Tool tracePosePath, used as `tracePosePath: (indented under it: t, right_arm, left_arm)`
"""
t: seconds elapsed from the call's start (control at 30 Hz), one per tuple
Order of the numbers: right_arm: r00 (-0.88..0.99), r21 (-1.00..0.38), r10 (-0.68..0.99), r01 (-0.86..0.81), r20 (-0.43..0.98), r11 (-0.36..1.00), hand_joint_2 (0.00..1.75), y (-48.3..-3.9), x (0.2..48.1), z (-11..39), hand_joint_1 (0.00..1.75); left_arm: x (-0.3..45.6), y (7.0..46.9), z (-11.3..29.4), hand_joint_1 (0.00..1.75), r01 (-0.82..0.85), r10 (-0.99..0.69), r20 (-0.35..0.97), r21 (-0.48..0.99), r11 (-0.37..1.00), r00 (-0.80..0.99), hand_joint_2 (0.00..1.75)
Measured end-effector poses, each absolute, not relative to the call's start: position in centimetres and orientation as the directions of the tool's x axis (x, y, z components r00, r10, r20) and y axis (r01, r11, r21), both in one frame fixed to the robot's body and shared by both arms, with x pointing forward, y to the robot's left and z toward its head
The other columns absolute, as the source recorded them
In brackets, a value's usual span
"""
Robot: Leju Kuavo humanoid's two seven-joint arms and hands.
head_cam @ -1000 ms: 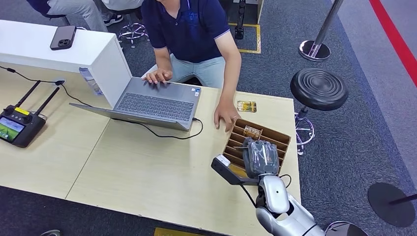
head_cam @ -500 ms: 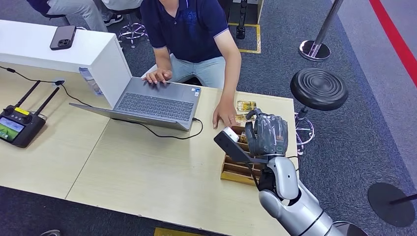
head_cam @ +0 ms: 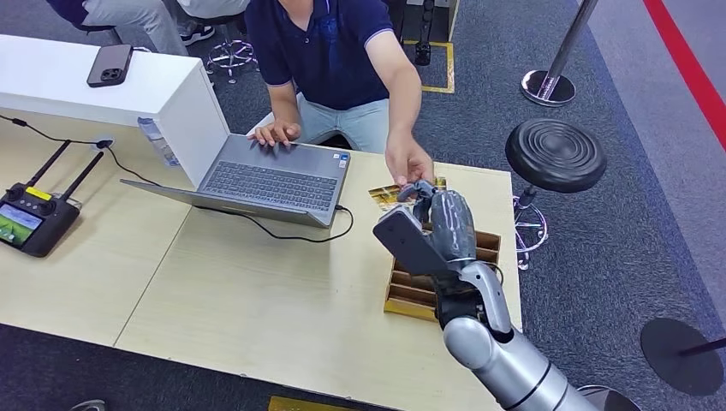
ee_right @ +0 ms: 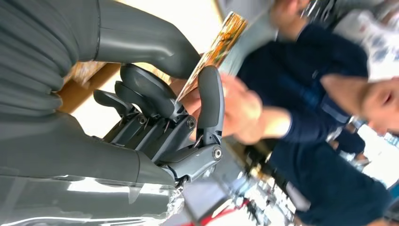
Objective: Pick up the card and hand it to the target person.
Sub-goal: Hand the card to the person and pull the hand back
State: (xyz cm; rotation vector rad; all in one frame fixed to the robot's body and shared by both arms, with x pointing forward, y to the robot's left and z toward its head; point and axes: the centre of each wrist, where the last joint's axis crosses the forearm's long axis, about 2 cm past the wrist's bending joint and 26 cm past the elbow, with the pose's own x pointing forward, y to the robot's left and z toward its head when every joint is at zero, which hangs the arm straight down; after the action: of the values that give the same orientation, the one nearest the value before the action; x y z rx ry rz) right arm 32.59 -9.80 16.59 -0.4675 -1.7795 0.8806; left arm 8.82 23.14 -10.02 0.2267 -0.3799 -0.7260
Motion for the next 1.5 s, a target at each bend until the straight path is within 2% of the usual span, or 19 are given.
tracePosePath:
  t: [0.1,0.13,0.17,0.23,0.27,0.3,0.37,0.6,0.93,1.03,1.13,1.2,1.33,1.43,1.5]
  right_arm:
    - [-0.385,-0.760,0.682,-0.089,0.622,0.643,1.75,-9.4,32.4,16.2,1.75]
    - [-0.387,-0.763,0.684,-0.085,0.618,0.641,1.75,-9.4,32.4,16.2,1.46]
    - [-0.386,-0.763,0.685,-0.081,0.617,0.642,1.75,-9.4,32.4,16.2,1.09]
    - [-0.381,-0.759,0.687,-0.068,0.619,0.647,1.75,-9.7,32.5,16.4,0.21]
    - [-0.377,-0.756,0.686,-0.061,0.622,0.652,1.75,-9.9,32.5,16.4,0.06]
    - [-0.373,-0.752,0.686,-0.053,0.625,0.657,1.75,-10.2,32.5,16.5,0.00]
    - [-0.364,-0.743,0.683,-0.038,0.633,0.668,1.75,-10.7,32.6,16.6,0.00]
    - [-0.329,-0.707,0.678,0.044,0.657,0.706,1.75,-13.2,32.7,17.3,0.00]
    - [-0.178,-0.648,0.688,0.237,0.704,0.724,1.75,-21.9,30.9,16.9,0.00]
    - [-0.137,-0.615,0.653,0.241,0.744,0.751,1.75,-24.4,29.6,16.2,0.00]
    - [-0.134,-0.599,0.634,0.227,0.761,0.768,1.75,-24.8,29.3,16.0,0.00]
    - [-0.119,-0.533,0.555,0.170,0.824,0.829,1.75,-25.4,28.9,15.8,0.00]
    - [-0.054,-0.271,0.270,-0.012,0.961,0.962,1.75,-28.7,26.4,13.9,0.00]
    - [-0.024,-0.084,0.082,-0.110,0.996,0.990,1.75,-30.5,24.9,12.6,0.00]
    - [-0.019,-0.005,0.003,-0.138,1.000,0.990,1.75,-31.0,24.4,12.2,0.00]
  left_arm:
    - [8.7,23.1,-10.0,0.00,0.617,-0.698,0.239,0.336,0.711,0.674,1.31]
    - [8.6,23.1,-10.1,0.00,0.619,-0.697,0.235,0.331,0.712,0.677,1.75]
    - [8.5,23.1,-10.1,0.00,0.618,-0.693,0.235,0.324,0.717,0.681,1.75]
    - [8.3,23.2,-10.1,0.00,0.612,-0.683,0.240,0.312,0.727,0.690,1.75]
    - [8.2,23.2,-10.1,0.00,0.608,-0.679,0.243,0.311,0.731,0.693,1.31]
    - [8.2,23.2,-10.2,0.00,0.605,-0.677,0.242,0.311,0.733,0.695,0.87]
    - [8.1,23.2,-10.2,0.00,0.605,-0.677,0.238,0.314,0.732,0.696,0.00]
    - [8.1,23.2,-10.2,0.00,0.596,-0.671,0.241,0.318,0.737,0.701,0.00]
    - [7.1,23.6,-10.4,0.00,0.547,-0.622,0.248,0.310,0.778,0.743,0.00]
    - [6.7,23.9,-10.5,0.00,0.528,-0.600,0.255,0.299,0.795,0.758,0.00]
    - [6.7,23.9,-10.5,0.00,0.523,-0.594,0.257,0.296,0.800,0.762,0.00]
    - [6.8,24.0,-10.5,0.00,0.514,-0.577,0.260,0.274,0.813,0.774,0.00]
    - [6.7,24.5,-10.6,0.00,0.493,-0.544,0.267,0.237,0.837,0.795,0.00]
    - [6.7,24.8,-10.6,0.00,0.496,-0.546,0.268,0.234,0.836,0.794,0.00]
    - [6.7,24.9,-10.6,0.00,0.497,-0.547,0.277,0.233,0.836,0.790,0.00]
